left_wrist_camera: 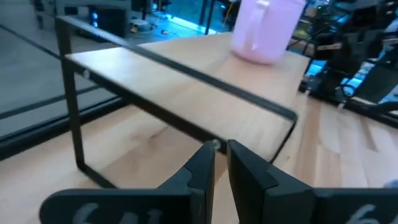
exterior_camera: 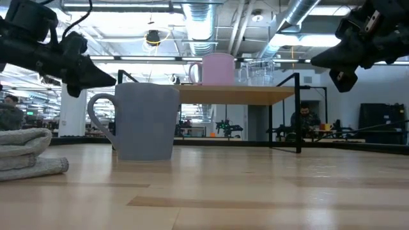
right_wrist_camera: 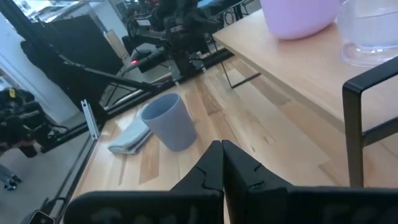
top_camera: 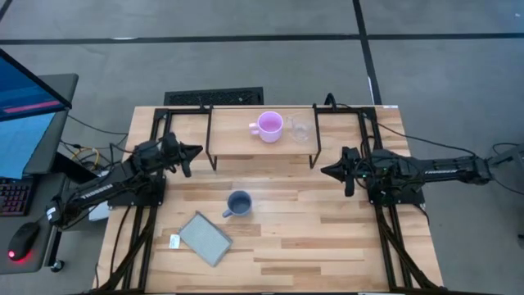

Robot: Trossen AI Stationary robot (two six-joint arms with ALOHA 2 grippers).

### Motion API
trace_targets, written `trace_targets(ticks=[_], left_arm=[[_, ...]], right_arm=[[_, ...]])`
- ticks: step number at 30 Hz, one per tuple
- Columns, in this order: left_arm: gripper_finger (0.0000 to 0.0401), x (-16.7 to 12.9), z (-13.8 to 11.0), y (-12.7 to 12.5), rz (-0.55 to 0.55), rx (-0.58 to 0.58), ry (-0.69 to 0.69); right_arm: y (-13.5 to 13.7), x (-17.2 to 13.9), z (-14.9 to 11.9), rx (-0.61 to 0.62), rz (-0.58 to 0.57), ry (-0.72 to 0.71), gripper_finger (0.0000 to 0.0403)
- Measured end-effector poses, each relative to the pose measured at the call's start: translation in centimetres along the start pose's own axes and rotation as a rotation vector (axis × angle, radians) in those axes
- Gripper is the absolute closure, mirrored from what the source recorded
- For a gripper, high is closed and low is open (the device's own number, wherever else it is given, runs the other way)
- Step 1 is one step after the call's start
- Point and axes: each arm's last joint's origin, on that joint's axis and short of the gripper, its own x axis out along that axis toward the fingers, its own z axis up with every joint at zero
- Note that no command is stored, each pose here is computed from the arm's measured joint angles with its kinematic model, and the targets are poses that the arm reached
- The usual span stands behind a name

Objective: Stack small to large cups/mugs on shelf
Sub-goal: Put the light blue mug on the shelf

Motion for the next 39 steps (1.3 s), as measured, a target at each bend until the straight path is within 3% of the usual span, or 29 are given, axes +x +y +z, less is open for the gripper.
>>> trace_targets(ticks=[4, 9, 12, 14, 17, 21, 32, 36, 39], left_arm=[[0.0368, -0.7, 2.3, -0.6, -0.009, 0.071, -0.028], [0.0368, -3.0, 6.8, -1.3, 0.119, 0.220, -0.045], [0.0368, -4.6, 8.7, -1.8, 0.148, 0.207, -0.023], [0.0368, -5.3, 9.6, -2.2, 0.091, 0.181, -0.024], [0.0368, -5.7, 10.2, -2.6, 0.009, 0.172, -0.032], [0.0355, -5.5, 10.1, -2.6, -0.001, 0.165, -0.013], [0.0247, -3.4, 9.9, -3.0, -0.169, 0.009, 0.122], [0.0233, -2.5, 10.2, -3.4, -0.279, -0.024, 0.134], [0.0232, -1.8, 10.4, -3.9, -0.316, 0.022, 0.115]], right_arm=[[0.0, 0.0, 0.0, 0.000, 0.000, 0.000, 0.0384], [0.0, 0.0, 0.0, 0.000, 0.000, 0.000, 0.0384], [0.0, 0.0, 0.0, 0.000, -0.007, -0.003, 0.0384], [-0.1, 0.0, 0.0, 0.000, -0.028, -0.012, 0.0384], [-0.2, 0.0, 0.1, 0.000, -0.062, -0.027, 0.0384], [-0.2, 0.0, 0.1, 0.000, -0.080, -0.035, 0.0382], [-0.2, 0.0, 0.1, 0.000, -0.080, -0.034, 0.0383], [-0.2, 0.0, 0.1, 0.000, -0.081, -0.035, 0.0380], [-0.2, 0.0, 0.1, 0.000, -0.082, -0.035, 0.0379]])
